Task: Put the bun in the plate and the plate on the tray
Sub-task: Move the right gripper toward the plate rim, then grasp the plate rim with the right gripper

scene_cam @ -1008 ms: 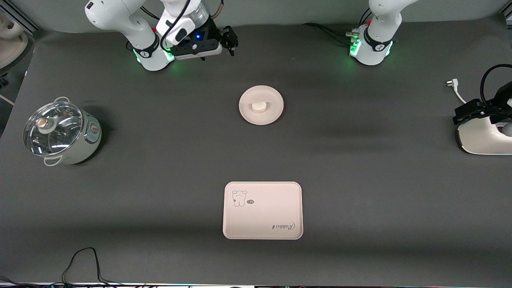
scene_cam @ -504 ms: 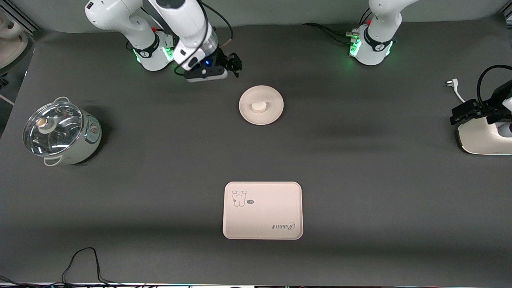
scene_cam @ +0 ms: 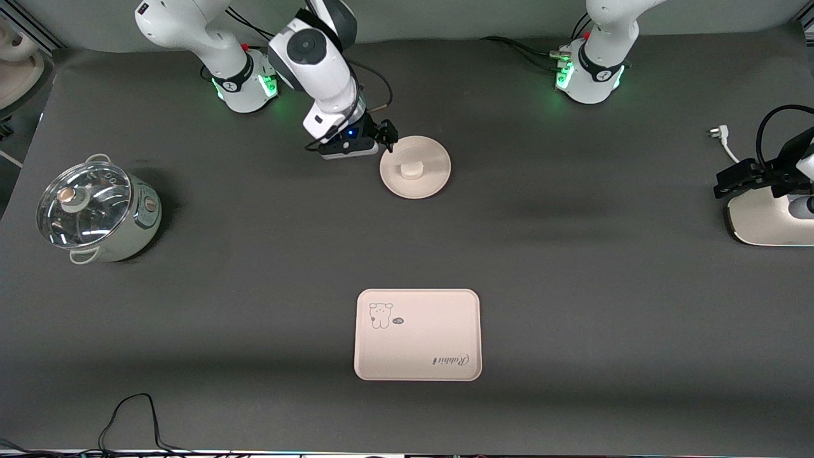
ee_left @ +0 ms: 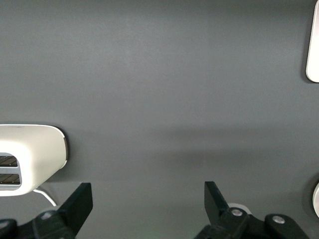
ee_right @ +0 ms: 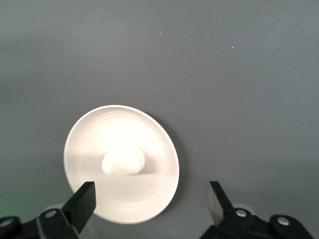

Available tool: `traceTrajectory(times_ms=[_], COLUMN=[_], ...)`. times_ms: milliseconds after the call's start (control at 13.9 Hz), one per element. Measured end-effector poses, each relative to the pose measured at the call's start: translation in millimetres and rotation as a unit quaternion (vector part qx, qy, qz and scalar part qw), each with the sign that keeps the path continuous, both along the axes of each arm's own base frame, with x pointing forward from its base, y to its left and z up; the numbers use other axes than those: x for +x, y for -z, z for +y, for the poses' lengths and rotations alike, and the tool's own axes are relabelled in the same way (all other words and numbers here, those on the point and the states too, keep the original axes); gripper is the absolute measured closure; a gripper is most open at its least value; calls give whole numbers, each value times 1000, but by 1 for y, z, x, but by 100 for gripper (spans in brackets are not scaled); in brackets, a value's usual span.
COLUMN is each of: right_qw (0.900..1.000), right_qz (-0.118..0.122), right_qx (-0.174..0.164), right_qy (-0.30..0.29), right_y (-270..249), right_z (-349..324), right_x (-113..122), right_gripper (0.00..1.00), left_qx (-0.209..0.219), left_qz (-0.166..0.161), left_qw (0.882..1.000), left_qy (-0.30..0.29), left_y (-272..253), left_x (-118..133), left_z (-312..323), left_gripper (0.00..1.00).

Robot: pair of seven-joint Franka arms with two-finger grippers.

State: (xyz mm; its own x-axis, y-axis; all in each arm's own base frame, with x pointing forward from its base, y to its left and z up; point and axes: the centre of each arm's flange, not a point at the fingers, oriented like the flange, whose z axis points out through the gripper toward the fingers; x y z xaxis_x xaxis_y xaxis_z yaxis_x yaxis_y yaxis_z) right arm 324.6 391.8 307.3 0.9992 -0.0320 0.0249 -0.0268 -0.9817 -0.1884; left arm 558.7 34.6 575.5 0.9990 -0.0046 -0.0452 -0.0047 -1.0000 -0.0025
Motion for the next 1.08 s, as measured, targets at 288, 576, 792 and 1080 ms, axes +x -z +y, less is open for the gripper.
traceTrajectory(times_ms=[288, 576, 792, 1080], right_qw=[999, 999, 999, 999], right_qz=[-33, -47, -43, -41], right_qx=[14, 14, 8, 6], right_qy=[-5, -4, -3, -2], right_y=[65, 122, 132, 134], right_z=[4, 1, -2, -3], right_x=[-15, -27, -28, -30], right_gripper=[0, 0, 0, 0], left_qx=[0, 0, 0, 0], left_qz=[0, 1, 1, 1], left_qw=[1000, 1000, 1000, 1000], left_qy=[0, 1, 1, 1], left_y=[0, 1, 1, 1], left_x=[0, 0, 0, 0], left_z=[0, -1, -1, -1], left_gripper=[0, 0, 0, 0])
